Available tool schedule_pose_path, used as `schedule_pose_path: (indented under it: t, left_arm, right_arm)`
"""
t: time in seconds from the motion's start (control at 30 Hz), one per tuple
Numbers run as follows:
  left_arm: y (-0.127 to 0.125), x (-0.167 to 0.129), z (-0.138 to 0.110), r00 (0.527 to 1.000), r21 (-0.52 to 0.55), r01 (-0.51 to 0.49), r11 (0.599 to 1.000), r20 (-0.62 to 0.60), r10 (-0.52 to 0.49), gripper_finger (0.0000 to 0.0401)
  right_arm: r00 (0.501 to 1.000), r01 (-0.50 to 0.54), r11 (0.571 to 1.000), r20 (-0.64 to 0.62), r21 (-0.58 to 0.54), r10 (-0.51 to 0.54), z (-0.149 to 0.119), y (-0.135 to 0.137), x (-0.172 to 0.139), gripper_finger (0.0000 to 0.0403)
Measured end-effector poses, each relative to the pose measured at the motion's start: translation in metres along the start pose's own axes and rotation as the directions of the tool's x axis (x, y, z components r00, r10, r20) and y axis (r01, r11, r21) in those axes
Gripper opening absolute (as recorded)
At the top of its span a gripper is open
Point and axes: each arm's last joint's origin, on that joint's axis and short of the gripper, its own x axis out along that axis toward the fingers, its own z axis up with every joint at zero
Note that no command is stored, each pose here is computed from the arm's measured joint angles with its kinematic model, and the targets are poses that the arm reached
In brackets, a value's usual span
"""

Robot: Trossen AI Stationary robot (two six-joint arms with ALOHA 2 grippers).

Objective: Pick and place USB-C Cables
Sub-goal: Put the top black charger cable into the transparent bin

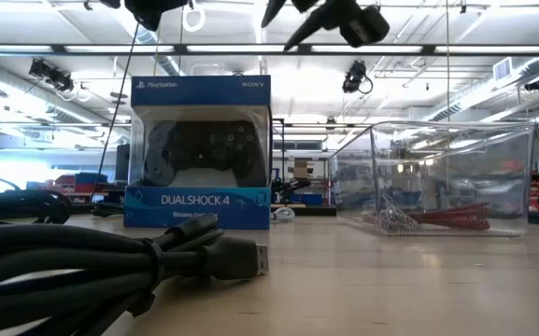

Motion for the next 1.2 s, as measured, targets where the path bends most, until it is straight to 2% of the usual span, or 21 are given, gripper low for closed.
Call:
schedule_pose_path:
  t: [0.17, 0.3, 0.43, 0.57, 0.7, 0.9, 1.03, 1.2]
  left_arm:
    - [0.000, 0.000, -0.001, 1.000, 0.007, 0.002, 1.000, -0.015, -0.002, 0.0151]
    - [0.000, -0.003, -0.001, 1.000, 0.002, 0.001, 1.000, -0.008, -0.001, 0.0151]
    - [0.001, -0.009, 0.000, 1.000, -0.045, -0.028, 0.999, -0.008, 0.028, 0.0151]
    - [0.005, -0.020, -0.002, 0.981, -0.094, -0.189, 0.977, -0.052, 0.185, 0.0151]
    - [0.012, -0.032, 0.003, 0.921, -0.164, -0.386, 0.908, -0.126, 0.369, 0.0151]
    - [0.023, -0.036, 0.004, 0.827, -0.230, -0.553, 0.801, -0.269, 0.494, 0.0151]
    - [0.036, -0.036, 0.000, 0.725, -0.213, -0.670, 0.711, -0.392, 0.566, 0.0150]
    - [0.056, -0.034, -0.011, 0.595, -0.186, -0.771, 0.609, -0.551, 0.585, 0.0150]
  right_arm:
    - [0.999, 0.014, 0.985, 0.036, -0.171, -0.008, -0.008, 0.003, -0.001, 0.0151]
    - [0.998, 0.031, 0.944, 0.056, -0.327, -0.014, -0.008, 0.003, -0.001, 0.0151]
    - [0.998, 0.047, 0.871, 0.065, -0.489, -0.018, -0.002, 0.001, 0.000, 0.0151]
    - [0.997, 0.071, 0.765, 0.079, -0.641, -0.027, 0.007, -0.002, 0.001, 0.0151]
    - [0.995, 0.090, 0.694, 0.090, -0.714, -0.036, 0.016, -0.006, 0.002, 0.0151]
    - [0.993, 0.120, 0.612, 0.105, -0.781, -0.061, 0.030, -0.013, 0.002, 0.0150]
    - [0.991, 0.136, 0.604, 0.121, -0.785, -0.065, 0.040, -0.017, -0.003, 0.0149]
    - [0.988, 0.141, 0.622, 0.148, -0.770, -0.041, 0.049, -0.019, -0.014, 0.0149]
